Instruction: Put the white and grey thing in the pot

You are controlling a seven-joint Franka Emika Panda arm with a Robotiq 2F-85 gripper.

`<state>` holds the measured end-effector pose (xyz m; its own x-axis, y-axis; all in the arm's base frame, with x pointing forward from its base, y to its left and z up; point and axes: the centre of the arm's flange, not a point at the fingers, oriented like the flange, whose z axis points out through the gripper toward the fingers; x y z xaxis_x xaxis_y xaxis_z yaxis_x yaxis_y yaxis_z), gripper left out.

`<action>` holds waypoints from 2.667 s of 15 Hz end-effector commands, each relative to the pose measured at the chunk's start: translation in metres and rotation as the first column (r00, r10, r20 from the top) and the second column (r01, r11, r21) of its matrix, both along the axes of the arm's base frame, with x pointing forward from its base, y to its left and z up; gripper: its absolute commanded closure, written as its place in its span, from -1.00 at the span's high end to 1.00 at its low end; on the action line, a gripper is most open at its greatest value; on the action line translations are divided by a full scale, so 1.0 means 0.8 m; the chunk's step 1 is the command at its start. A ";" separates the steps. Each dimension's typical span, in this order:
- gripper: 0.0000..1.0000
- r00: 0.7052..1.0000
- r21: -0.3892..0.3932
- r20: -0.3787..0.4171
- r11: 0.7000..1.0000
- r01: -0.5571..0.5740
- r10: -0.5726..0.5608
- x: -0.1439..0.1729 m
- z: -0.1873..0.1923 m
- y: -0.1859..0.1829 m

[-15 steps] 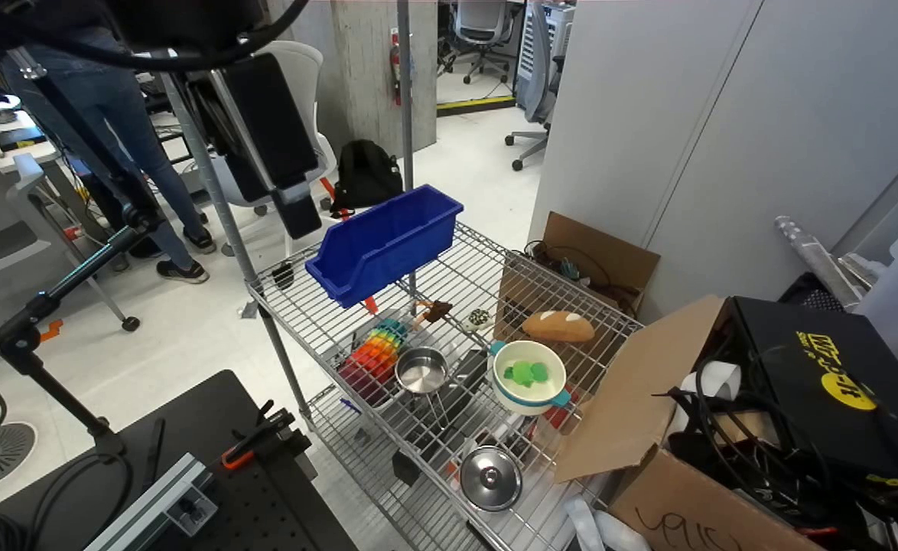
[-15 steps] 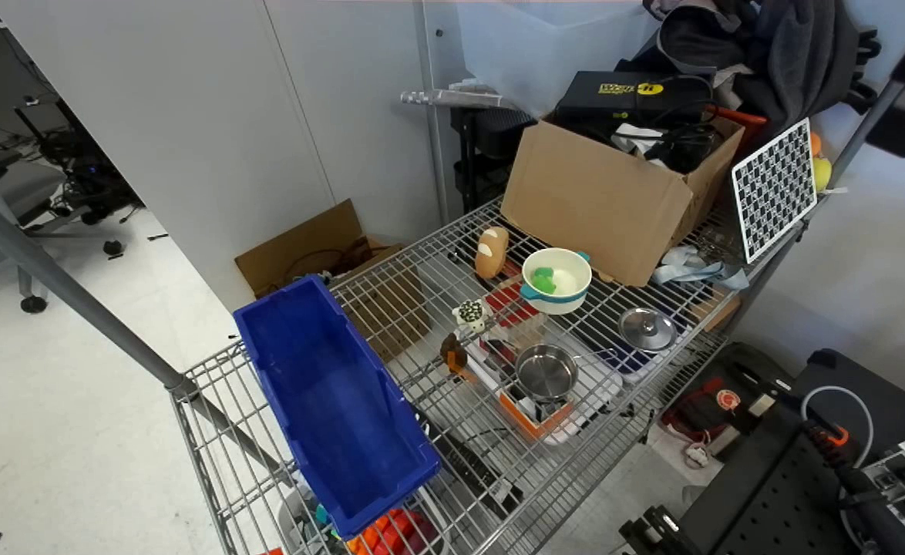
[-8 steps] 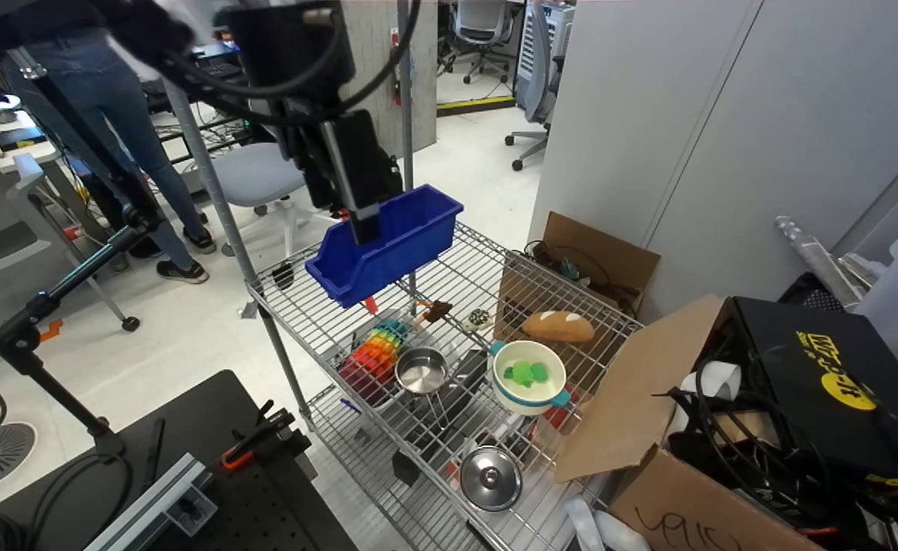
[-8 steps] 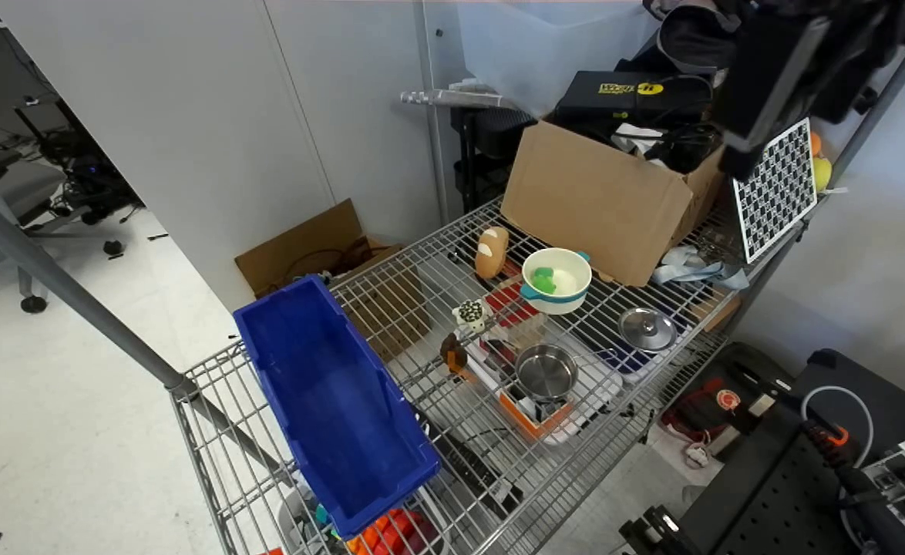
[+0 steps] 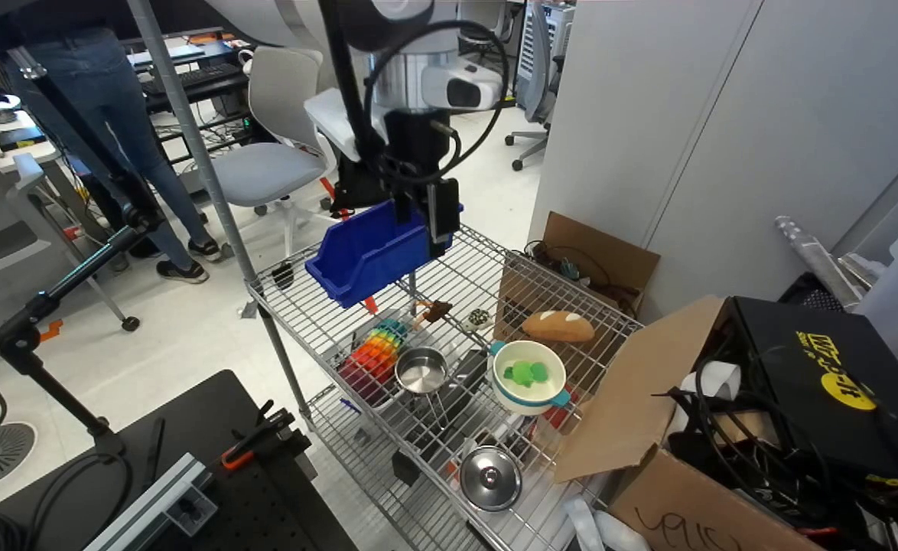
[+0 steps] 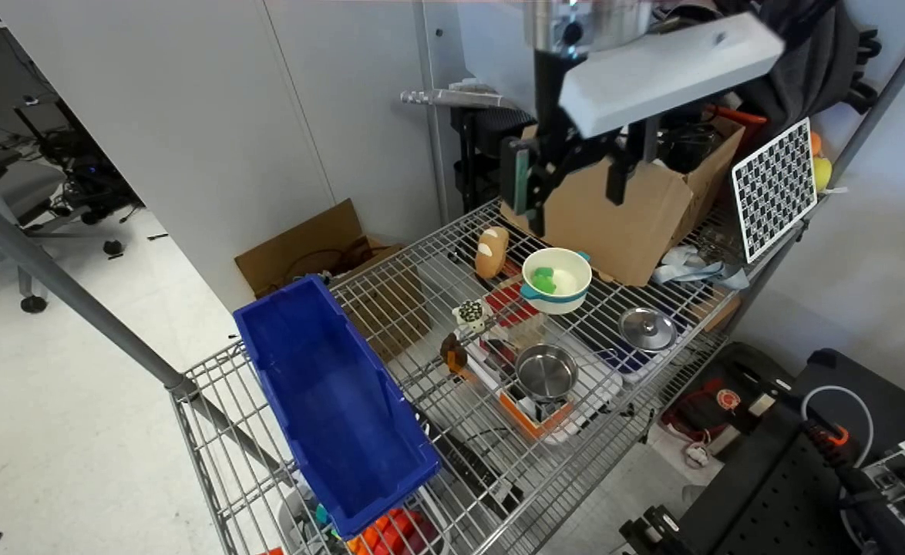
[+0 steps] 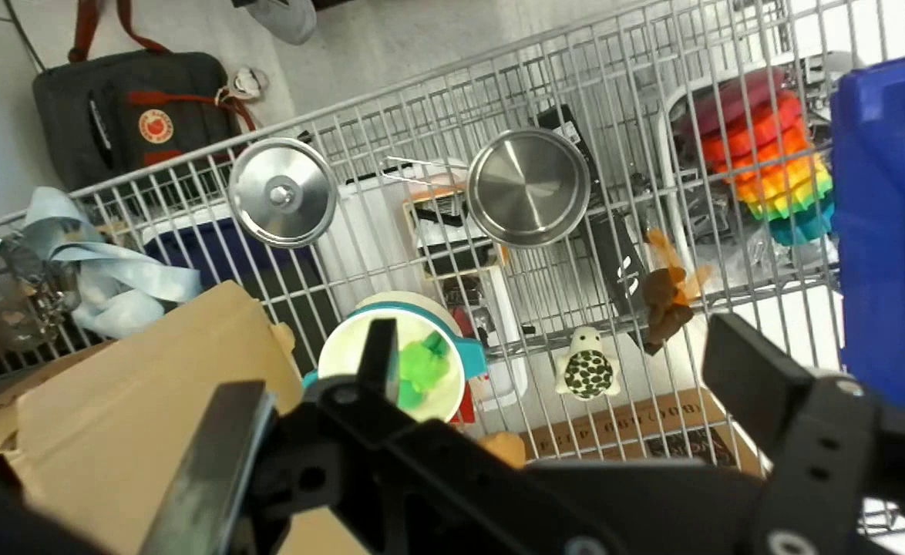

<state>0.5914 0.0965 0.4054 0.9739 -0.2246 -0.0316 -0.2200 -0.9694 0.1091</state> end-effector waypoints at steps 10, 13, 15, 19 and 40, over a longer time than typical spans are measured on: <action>1.00 0.998 0.007 0.024 0.998 0.062 -0.062 0.162 -0.234 0.068; 1.00 0.998 0.013 0.015 0.998 0.057 -0.057 0.171 -0.267 0.078; 1.00 0.998 0.028 0.008 0.998 0.055 -0.055 0.179 -0.281 0.083; 1.00 0.995 0.047 -0.003 0.994 0.101 -0.101 0.201 -0.304 0.078; -1.00 0.973 -0.041 0.019 0.972 0.231 -0.230 0.244 -0.322 0.040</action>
<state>0.7693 0.1236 0.1184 0.8955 -0.4440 -0.0311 -0.4342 -0.8868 0.1580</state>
